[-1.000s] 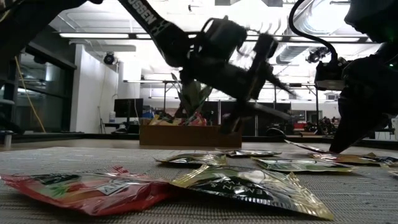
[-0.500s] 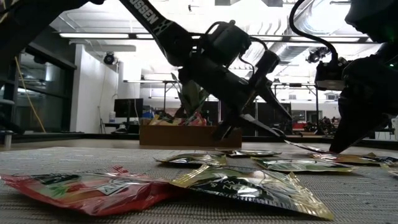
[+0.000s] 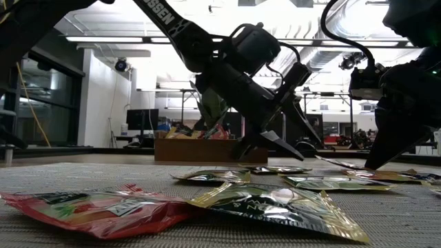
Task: Pick & Place Tea
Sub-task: Put the red tea bag into the middle section of the wooden organizer
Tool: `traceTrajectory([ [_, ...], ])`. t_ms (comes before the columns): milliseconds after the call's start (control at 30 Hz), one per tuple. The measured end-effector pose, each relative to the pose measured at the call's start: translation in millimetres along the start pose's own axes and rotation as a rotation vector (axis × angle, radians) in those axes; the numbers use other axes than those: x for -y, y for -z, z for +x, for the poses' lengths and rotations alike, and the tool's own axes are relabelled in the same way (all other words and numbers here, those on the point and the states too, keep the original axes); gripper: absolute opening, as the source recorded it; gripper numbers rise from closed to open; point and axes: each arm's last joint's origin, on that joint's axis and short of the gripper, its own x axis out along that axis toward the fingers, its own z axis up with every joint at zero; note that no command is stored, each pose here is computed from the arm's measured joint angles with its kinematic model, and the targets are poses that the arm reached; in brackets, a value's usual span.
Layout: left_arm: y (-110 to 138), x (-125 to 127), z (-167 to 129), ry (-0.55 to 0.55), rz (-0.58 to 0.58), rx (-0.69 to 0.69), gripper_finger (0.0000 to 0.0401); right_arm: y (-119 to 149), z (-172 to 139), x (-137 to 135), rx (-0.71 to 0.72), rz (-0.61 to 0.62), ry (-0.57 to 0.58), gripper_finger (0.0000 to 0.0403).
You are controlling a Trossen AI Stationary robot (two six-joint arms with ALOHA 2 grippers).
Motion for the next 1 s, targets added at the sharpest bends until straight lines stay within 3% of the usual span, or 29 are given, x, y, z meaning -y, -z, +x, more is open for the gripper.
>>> traceTrajectory([
  [1000,1.9,1.0,0.0,0.031,0.016,-0.053,0.0165,-19.4,6.0,-0.1,0.059,0.005,-0.06,0.0],
])
